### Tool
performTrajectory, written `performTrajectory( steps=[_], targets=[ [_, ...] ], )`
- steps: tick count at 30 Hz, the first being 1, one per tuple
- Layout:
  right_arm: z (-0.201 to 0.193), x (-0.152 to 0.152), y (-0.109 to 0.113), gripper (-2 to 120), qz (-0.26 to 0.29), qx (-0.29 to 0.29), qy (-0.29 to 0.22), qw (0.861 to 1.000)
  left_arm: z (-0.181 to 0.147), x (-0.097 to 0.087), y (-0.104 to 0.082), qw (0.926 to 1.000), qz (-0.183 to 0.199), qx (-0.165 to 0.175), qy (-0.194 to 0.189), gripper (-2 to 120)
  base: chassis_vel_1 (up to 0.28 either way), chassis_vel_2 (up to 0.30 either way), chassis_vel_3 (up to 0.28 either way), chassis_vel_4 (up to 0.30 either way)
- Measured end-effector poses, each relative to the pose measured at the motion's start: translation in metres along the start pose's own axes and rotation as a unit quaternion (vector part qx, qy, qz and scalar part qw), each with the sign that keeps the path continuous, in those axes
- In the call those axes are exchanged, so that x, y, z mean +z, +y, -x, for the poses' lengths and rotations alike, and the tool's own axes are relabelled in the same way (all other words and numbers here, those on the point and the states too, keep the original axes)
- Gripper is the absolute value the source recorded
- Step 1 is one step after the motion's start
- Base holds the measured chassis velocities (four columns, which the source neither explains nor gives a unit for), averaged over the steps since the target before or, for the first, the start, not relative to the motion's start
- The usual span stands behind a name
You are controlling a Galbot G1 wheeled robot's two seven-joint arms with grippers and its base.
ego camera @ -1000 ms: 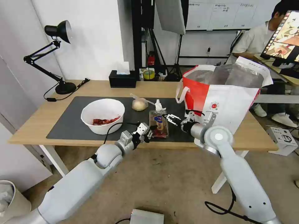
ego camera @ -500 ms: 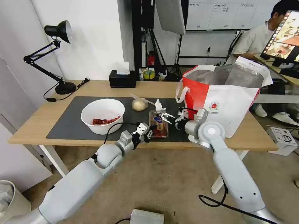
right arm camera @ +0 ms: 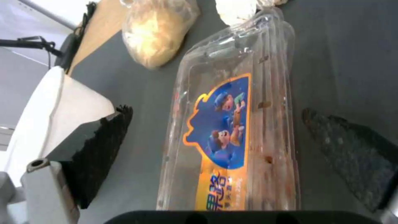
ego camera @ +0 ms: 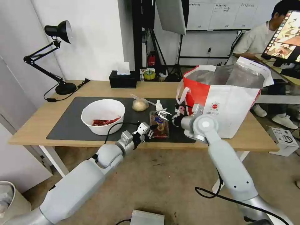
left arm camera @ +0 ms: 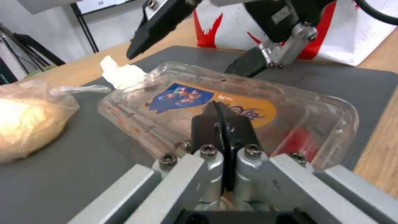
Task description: Pick up the trash from the table and place it into the takeout bag.
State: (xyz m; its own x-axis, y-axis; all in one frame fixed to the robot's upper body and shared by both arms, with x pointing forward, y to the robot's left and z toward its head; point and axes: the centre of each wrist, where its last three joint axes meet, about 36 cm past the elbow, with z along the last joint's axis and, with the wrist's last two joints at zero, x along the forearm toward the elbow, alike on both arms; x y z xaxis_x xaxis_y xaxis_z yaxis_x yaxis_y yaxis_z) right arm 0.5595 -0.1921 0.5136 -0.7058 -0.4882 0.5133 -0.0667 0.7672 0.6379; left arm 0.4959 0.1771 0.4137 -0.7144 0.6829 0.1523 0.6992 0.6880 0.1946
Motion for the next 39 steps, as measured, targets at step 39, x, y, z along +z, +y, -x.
performTrajectory(
  steps=[39],
  targets=[
    [0.028,0.014,0.022,100,0.007,0.018,0.031,0.999,-0.008,0.001,-0.003,1.0000,-0.004,-0.003,-0.005,0,0.000,0.000,0.000,0.000]
  ],
)
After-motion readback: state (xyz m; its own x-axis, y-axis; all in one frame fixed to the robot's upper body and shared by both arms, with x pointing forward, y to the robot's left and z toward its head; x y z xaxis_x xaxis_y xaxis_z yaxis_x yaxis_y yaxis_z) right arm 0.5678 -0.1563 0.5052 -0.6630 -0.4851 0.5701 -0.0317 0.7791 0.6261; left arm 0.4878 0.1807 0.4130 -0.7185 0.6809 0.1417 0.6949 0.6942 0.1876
